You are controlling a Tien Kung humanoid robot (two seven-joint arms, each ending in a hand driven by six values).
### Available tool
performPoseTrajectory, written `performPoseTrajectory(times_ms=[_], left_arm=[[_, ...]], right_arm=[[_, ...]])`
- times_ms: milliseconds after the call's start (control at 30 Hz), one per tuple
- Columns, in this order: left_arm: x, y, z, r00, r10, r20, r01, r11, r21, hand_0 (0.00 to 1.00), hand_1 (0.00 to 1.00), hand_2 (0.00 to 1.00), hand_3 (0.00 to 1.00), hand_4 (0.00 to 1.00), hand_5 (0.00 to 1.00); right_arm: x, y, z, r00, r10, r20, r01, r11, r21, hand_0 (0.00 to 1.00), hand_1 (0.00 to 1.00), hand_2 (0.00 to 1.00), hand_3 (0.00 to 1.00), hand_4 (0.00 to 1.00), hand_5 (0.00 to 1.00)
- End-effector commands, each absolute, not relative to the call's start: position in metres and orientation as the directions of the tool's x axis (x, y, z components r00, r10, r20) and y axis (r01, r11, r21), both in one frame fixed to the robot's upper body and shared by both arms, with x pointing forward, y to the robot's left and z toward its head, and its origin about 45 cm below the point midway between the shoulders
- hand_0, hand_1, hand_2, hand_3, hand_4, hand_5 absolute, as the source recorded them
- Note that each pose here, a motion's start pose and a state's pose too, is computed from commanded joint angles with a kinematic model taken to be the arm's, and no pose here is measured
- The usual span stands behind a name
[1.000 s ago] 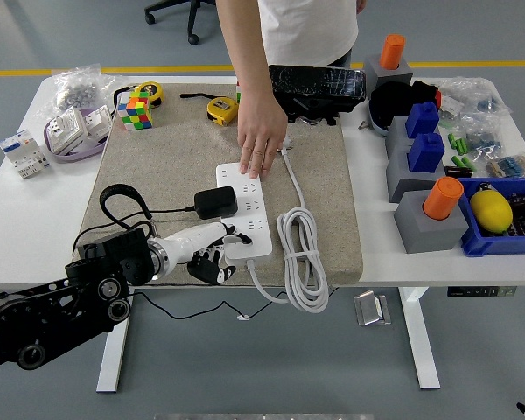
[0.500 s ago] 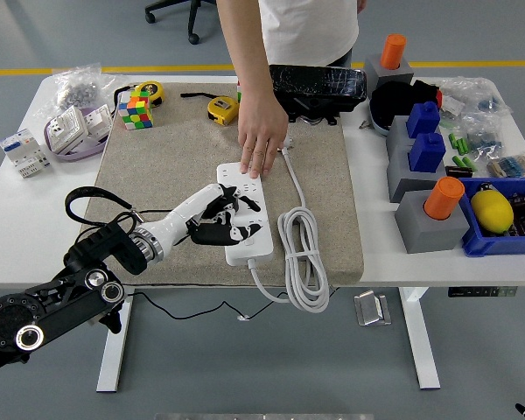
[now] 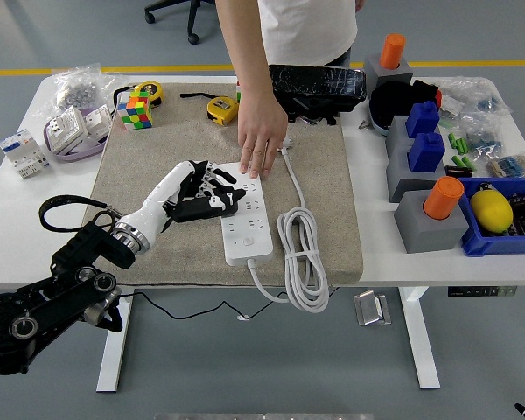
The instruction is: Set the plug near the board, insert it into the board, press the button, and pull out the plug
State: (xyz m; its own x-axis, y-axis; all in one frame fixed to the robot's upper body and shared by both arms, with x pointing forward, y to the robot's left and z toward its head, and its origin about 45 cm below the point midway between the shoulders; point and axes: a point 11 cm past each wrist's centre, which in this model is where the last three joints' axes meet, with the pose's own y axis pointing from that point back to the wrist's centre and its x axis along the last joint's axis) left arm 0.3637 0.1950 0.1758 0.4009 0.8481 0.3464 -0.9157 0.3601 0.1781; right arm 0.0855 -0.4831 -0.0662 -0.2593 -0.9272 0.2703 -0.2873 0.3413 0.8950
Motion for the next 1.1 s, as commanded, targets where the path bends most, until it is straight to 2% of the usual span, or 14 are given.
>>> performPoseTrajectory(times_ms=[333, 367, 533, 567, 633, 733, 767, 933, 967, 1100], left_arm=[[0.364, 0.195, 0.179, 0.411, 0.836, 0.364, -0.911, 0.37, 0.18, 0.257, 0.294, 0.437, 0.492, 0.825, 0.386], [0.364, 0.195, 0.179, 0.42, 0.83, 0.368, -0.908, 0.378, 0.182, 0.251, 0.295, 0.438, 0.527, 0.829, 0.382], [0.36, 0.189, 0.181, 0.501, 0.749, 0.435, -0.866, 0.435, 0.248, 0.251, 0.295, 0.438, 0.527, 0.829, 0.382], [0.358, 0.187, 0.18, 0.524, 0.716, 0.462, -0.852, 0.447, 0.273, 0.219, 0.215, 0.38, 0.652, 0.814, 0.191], [0.354, 0.183, 0.18, 0.57, 0.639, 0.516, -0.821, 0.463, 0.334, 0.219, 0.215, 0.38, 0.652, 0.814, 0.191], [0.352, 0.181, 0.18, 0.586, 0.569, 0.577, -0.808, 0.466, 0.362, 0.219, 0.215, 0.38, 0.652, 0.814, 0.191], [0.351, 0.18, 0.18, 0.59, 0.553, 0.588, -0.804, 0.467, 0.368, 0.169, 0.18, 0.269, 0.759, 0.713, 0.112], [0.346, 0.176, 0.176, 0.619, 0.459, 0.637, -0.78, 0.457, 0.428, 0.169, 0.18, 0.269, 0.759, 0.713, 0.112], [0.345, 0.175, 0.174, 0.627, 0.44, 0.643, -0.773, 0.452, 0.445, 0.116, 0.098, 0.186, 0.851, 0.59, 0.002], [0.341, 0.176, 0.166, 0.657, 0.409, 0.634, -0.75, 0.443, 0.491, 0.116, 0.098, 0.186, 0.851, 0.59, 0.002]], right_arm=[[0.087, -0.484, -0.066, -0.257, -0.927, 0.271, -0.289, 0.342, 0.894, 0.609, 0.66, 0.633, 0.564, 0.975, 0.578], [0.087, -0.484, -0.065, -0.256, -0.928, 0.272, -0.289, 0.342, 0.894, 0.609, 0.66, 0.633, 0.564, 0.975, 0.578], [0.087, -0.484, -0.065, -0.252, -0.928, 0.273, -0.29, 0.342, 0.894, 0.609, 0.66, 0.633, 0.564, 0.975, 0.578], [0.087, -0.484, -0.065, -0.251, -0.929, 0.273, -0.29, 0.341, 0.894, 0.611, 0.66, 0.632, 0.564, 0.974, 0.578], [0.087, -0.484, -0.065, -0.249, -0.929, 0.273, -0.29, 0.341, 0.894, 0.611, 0.66, 0.632, 0.564, 0.974, 0.578], [0.088, -0.484, -0.065, -0.246, -0.93, 0.274, -0.289, 0.34, 0.895, 0.611, 0.66, 0.632, 0.564, 0.974, 0.578], [0.088, -0.484, -0.065, -0.245, -0.93, 0.273, -0.29, 0.339, 0.895, 0.596, 0.659, 0.632, 0.564, 0.974, 0.577], [0.087, -0.484, -0.065, -0.245, -0.93, 0.274, -0.288, 0.339, 0.895, 0.596, 0.659, 0.632, 0.564, 0.974, 0.577], [0.087, -0.484, -0.065, -0.246, -0.93, 0.274, -0.288, 0.34, 0.895, 0.598, 0.659, 0.632, 0.564, 0.974, 0.578], [0.087, -0.484, -0.065, -0.248, -0.929, 0.274, -0.288, 0.341, 0.895, 0.598, 0.659, 0.632, 0.564, 0.974, 0.578]])
